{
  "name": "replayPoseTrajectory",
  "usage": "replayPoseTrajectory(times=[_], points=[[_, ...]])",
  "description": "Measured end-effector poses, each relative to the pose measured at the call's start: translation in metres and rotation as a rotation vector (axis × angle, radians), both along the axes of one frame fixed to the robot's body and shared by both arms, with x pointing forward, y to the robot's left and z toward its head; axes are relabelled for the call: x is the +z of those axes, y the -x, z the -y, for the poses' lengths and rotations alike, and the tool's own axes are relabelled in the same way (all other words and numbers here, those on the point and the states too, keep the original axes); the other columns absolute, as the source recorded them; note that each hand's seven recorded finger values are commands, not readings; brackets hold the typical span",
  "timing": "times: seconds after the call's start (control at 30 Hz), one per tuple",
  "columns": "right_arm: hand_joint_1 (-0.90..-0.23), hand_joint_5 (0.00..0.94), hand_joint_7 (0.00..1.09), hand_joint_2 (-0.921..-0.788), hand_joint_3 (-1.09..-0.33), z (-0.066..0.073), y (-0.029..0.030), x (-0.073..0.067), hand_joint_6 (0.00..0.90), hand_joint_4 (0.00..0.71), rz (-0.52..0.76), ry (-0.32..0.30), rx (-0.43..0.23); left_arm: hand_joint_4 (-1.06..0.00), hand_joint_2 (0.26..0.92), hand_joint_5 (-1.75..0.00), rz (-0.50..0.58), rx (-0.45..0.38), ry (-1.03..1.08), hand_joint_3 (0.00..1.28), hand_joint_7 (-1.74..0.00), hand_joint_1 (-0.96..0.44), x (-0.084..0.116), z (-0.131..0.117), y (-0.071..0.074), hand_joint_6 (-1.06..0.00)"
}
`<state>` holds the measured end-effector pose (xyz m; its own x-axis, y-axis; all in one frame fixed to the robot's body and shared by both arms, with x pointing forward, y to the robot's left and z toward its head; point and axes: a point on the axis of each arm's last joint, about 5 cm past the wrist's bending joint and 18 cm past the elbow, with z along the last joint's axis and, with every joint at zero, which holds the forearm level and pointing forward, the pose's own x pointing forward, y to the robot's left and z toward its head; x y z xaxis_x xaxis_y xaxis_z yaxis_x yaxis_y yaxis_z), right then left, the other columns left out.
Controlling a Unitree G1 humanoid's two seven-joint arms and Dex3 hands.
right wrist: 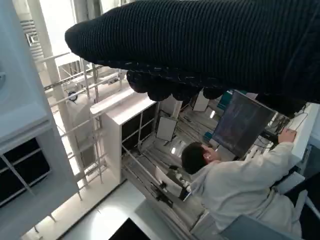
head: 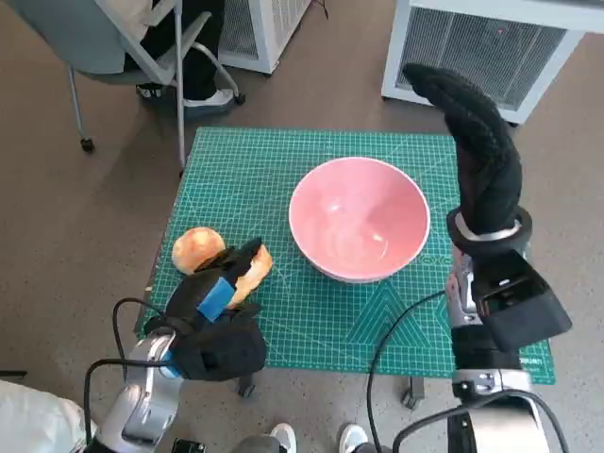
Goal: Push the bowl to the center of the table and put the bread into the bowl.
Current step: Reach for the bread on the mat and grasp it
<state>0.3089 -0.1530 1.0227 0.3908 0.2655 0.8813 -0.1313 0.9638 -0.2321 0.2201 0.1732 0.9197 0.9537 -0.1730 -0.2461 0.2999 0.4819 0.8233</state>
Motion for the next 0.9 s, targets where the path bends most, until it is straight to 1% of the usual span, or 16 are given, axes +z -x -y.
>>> replayPoseTrajectory(times=[0.23,0.27,0.3,0.33,0.4,0.43,0.47,0.5,0.53,0.57,0.6,0.63,0.67,0.77,0.9], points=[[-0.581,0.017,0.67,-0.921,-0.725,0.0,0.0002,-0.001,0.035,0.31,-0.003,-0.01,0.003,-0.44,0.921,-0.05,0.003,0.04,-0.026,0.22,-0.04,-0.21,-0.008,-0.003,-0.009,-0.33],[-0.581,0.017,0.67,-0.921,-0.724,0.0,0.0002,-0.001,0.035,0.311,-0.003,-0.01,0.003,-0.49,0.921,-0.08,0.002,0.044,-0.027,0.21,-0.06,-0.18,-0.008,-0.004,-0.009,-0.37],[-0.581,0.017,0.67,-0.921,-0.724,0.0,0.0003,-0.001,0.035,0.311,-0.004,-0.009,0.003,-0.51,0.921,-0.09,0.006,0.047,-0.028,0.21,-0.06,-0.16,-0.009,-0.004,-0.01,-0.38],[-0.581,0.017,0.67,-0.921,-0.724,0.0,0.0004,-0.001,0.035,0.311,-0.004,-0.009,0.003,-0.57,0.921,-0.11,0.008,0.049,-0.029,0.2,-0.08,-0.13,-0.01,-0.004,-0.01,-0.41],[-0.579,0.017,0.67,-0.921,-0.723,0.0,0.0008,-0.002,0.035,0.311,-0.004,-0.008,0.003,-0.62,0.921,-0.17,0.018,0.053,-0.028,0.2,-0.09,-0.08,-0.013,-0.005,-0.011,-0.46],[-0.578,0.017,0.67,-0.921,-0.723,0.0,0.0009,-0.002,0.035,0.312,-0.003,-0.008,0.004,-0.61,0.921,-0.28,0.022,0.055,-0.026,0.19,-0.08,-0.05,-0.014,-0.005,-0.012,-0.51],[-0.576,0.016,0.67,-0.921,-0.724,0.0,0.001,-0.002,0.035,0.312,-0.003,-0.008,0.004,-0.55,0.921,-0.71,0.024,0.057,-0.023,0.23,-0.09,0.09,-0.015,-0.006,-0.012,-0.57],[-0.575,0.016,0.67,-0.921,-0.724,0.0,0.0011,-0.002,0.035,0.312,-0.003,-0.008,0.004,-0.52,0.921,-0.87,0.028,0.059,-0.019,0.24,-0.1,0.14,-0.016,-0.006,-0.012,-0.59],[-0.575,0.016,0.67,-0.921,-0.724,0.0,0.0012,-0.002,0.035,0.312,-0.003,-0.008,0.004,-0.49,0.921,-1.08,0.032,0.06,-0.016,0.26,-0.12,0.21,-0.017,-0.006,-0.012,-0.64],[-0.574,0.016,0.67,-0.921,-0.724,0.001,0.0013,-0.002,0.035,0.312,-0.003,-0.008,0.003,-0.47,0.921,-1.22,0.04,0.059,-0.012,0.27,-0.13,0.26,-0.017,-0.006,-0.012,-0.67],[-0.574,0.016,0.67,-0.921,-0.724,0.001,0.0014,-0.002,0.035,0.312,-0.003,-0.008,0.004,-0.49,0.921,-1.26,0.047,0.056,-0.009,0.26,-0.37,0.21,-0.017,-0.006,-0.013,-0.61],[-0.575,0.016,0.67,-0.921,-0.723,0.0,0.0016,-0.002,0.035,0.313,-0.003,-0.007,0.004,-0.51,0.921,-1.32,0.053,0.053,-0.003,0.27,-0.72,0.14,-0.017,-0.006,-0.013,-0.51],[-0.574,0.016,0.67,-0.921,-0.723,0.0,0.0017,-0.003,0.035,0.313,-0.004,-0.007,0.004,-0.52,0.921,-1.36,0.059,0.049,0.003,0.26,-0.94,0.09,-0.017,-0.006,-0.013,-0.45],[-0.57,0.015,0.67,-0.921,-0.724,0.0,0.0018,-0.003,0.035,0.313,-0.003,-0.006,0.005,-0.53,0.921,-1.39,0.072,0.034,0.031,0.26,-1.2,0.03,-0.016,-0.006,-0.013,-0.4],[-0.569,0.015,0.67,-0.921,-0.724,0.0,0.0018,-0.003,0.035,0.313,-0.004,-0.002,0.008,-0.54,0.921,-1.41,0.082,0.017,0.081,0.25,-1.29,0.01,-0.015,-0.004,-0.011,-0.39]])
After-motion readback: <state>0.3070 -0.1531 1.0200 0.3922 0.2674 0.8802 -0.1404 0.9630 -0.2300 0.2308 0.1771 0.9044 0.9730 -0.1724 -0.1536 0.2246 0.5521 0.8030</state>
